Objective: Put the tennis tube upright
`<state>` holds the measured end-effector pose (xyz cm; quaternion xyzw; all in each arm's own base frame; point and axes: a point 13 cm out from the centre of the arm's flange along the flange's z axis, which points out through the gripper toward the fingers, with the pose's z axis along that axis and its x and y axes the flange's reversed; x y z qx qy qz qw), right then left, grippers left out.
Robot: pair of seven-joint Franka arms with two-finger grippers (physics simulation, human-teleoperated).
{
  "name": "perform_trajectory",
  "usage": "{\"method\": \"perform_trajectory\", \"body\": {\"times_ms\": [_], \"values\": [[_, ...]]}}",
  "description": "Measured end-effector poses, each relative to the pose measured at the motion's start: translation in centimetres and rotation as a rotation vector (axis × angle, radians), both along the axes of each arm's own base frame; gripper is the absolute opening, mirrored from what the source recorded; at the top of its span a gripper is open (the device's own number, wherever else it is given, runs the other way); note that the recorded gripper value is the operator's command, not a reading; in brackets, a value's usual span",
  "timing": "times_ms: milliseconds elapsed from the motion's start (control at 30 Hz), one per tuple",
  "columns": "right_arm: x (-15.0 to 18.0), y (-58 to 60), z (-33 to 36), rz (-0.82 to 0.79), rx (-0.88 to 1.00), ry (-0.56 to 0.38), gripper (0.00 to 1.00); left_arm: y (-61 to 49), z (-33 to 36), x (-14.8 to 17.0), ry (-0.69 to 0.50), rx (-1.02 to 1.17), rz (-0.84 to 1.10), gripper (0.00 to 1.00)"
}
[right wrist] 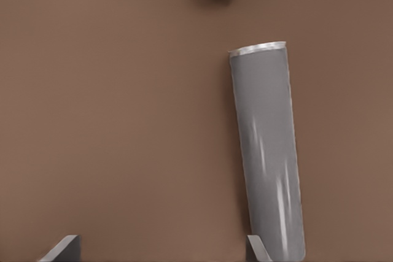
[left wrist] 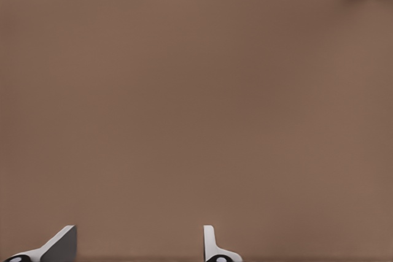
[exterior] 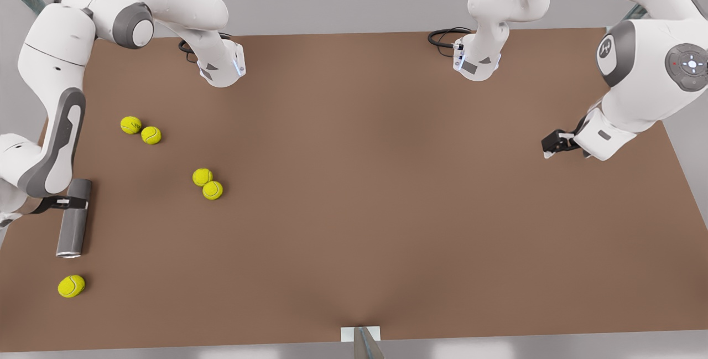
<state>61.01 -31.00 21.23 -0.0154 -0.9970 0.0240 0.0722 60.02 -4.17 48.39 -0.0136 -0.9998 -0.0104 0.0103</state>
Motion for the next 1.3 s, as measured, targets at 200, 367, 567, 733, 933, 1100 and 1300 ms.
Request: {"method": "perform_trajectory", "body": {"times_ms": [200, 367, 567, 733, 933, 1100, 1300], "values": [[-0.3, -4.9, -3.4, 0.107, -0.044, -0.053, 1.00, -0.1, -0.3, 0.1, 0.003, -0.001, 0.002, 1.00], [0.7, -7.7, -6.0, 0.176, -0.063, -0.114, 1.00, -0.1, -0.3, 0.2, 0.002, -0.002, 0.003, 1.00], [1.3, -8.4, -7.8, 0.256, -0.048, -0.170, 1.00, -0.2, -0.7, 0.2, 0.009, -0.003, 0.005, 1.00], [-0.5, -10.8, -10.1, 0.294, -0.039, -0.165, 1.00, -0.2, -1.0, 0.3, 0.015, -0.003, 0.006, 1.00], [-1.1, -11.1, -12.3, 0.314, -0.005, -0.179, 1.00, -0.3, -1.2, 0.3, 0.018, -0.003, 0.006, 1.00], [-1.2, -10.6, -13.9, 0.325, 0.015, -0.181, 1.00, -0.3, -1.5, 0.4, 0.022, -0.002, 0.007, 1.00], [-2.6, -11.7, -15.7, 0.329, 0.026, -0.163, 1.00, -0.3, -1.7, 0.5, 0.025, -0.001, 0.007, 1.00]]}}
